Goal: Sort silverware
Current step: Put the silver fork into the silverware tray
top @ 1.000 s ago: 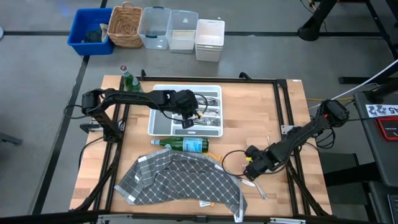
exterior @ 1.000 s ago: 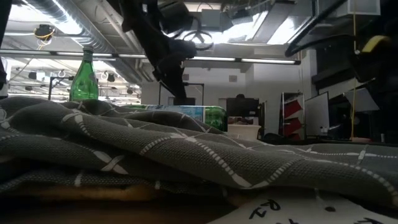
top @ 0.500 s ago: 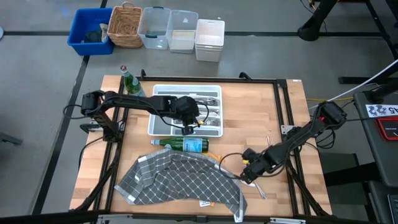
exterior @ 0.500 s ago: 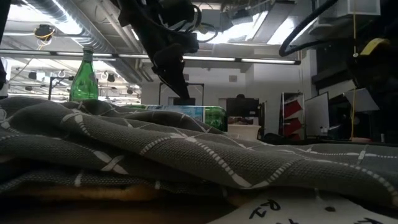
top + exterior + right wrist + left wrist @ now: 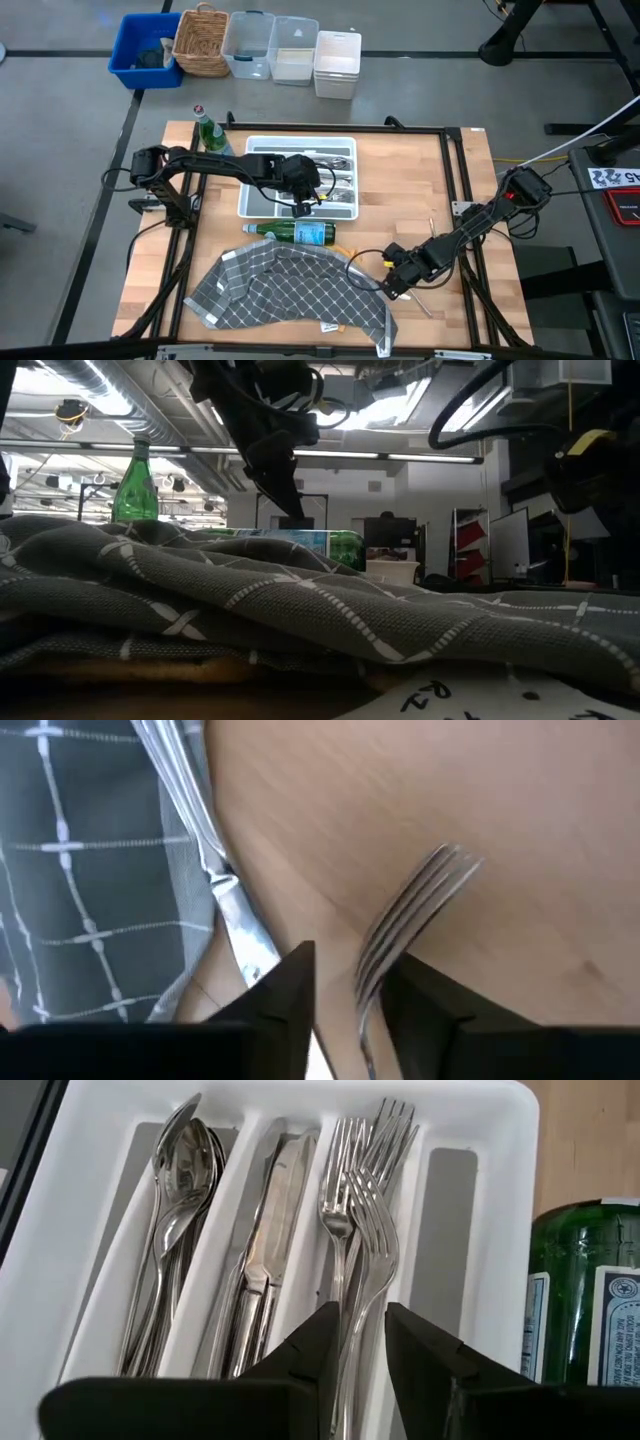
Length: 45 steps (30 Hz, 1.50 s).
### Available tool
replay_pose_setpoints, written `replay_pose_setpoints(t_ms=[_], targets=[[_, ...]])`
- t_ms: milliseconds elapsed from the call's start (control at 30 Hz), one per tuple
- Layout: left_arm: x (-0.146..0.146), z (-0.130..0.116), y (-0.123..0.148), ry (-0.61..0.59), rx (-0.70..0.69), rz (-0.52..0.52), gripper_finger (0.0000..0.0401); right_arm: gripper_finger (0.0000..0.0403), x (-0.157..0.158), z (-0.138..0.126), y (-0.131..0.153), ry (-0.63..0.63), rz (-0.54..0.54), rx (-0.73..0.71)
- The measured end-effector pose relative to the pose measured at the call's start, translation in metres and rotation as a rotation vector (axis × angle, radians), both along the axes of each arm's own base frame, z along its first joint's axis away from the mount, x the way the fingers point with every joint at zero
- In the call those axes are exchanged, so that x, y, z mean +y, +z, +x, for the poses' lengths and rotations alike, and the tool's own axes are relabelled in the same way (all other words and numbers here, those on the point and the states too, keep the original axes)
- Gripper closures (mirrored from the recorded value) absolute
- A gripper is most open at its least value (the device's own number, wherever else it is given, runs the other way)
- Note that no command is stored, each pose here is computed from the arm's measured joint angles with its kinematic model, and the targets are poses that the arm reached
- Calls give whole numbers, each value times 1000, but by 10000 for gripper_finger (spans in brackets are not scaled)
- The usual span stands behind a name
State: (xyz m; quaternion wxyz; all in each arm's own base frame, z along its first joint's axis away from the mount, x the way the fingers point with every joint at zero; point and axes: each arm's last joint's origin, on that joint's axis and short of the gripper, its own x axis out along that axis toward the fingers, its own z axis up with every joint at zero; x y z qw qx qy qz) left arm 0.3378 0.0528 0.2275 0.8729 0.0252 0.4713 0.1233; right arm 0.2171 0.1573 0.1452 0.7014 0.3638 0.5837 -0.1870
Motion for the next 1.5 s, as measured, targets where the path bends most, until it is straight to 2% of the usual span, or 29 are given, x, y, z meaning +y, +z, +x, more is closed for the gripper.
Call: replay_pose_setpoints(t_ms=[233,367,467,567,700,833,967,1133,1233,1333,1400,1500], targets=[[0,1,0,-2,-6,2,329,392,-3,0,0,-102,-61,-30],[0,1,1,26,-25,-15,329,384,-6,2,0,-200,-69,-46],[0,1,1,81,-40,-52,329,387,-8,3,5,-220,-48,-50],[0,1,1,131,-56,-91,329,396,-10,4,18,-240,-72,-86],[-3,2,2,167,-74,-133,329,390,-18,5,46,-286,-155,-158],[-9,2,13,97,-141,-216,329,393,-26,5,79,-308,-293,-300],[-17,1,36,-7,-277,-257,329,398,-34,3,116,-274,-480,-496],[-22,-1,64,-155,-439,-185,329,391,-42,0,168,-169,-725,-689],[-25,1,77,-184,-551,-159,329,394,-45,-2,200,-90,-881,-758],[-29,6,89,-181,-688,-178,329,396,-48,0,229,8,-1016,-794],[-32,8,96,-187,-760,-185,329,396,-50,3,246,85,-1069,-818],[-37,10,103,-227,-831,-149,329,393,-54,10,266,222,-1086,-905]])
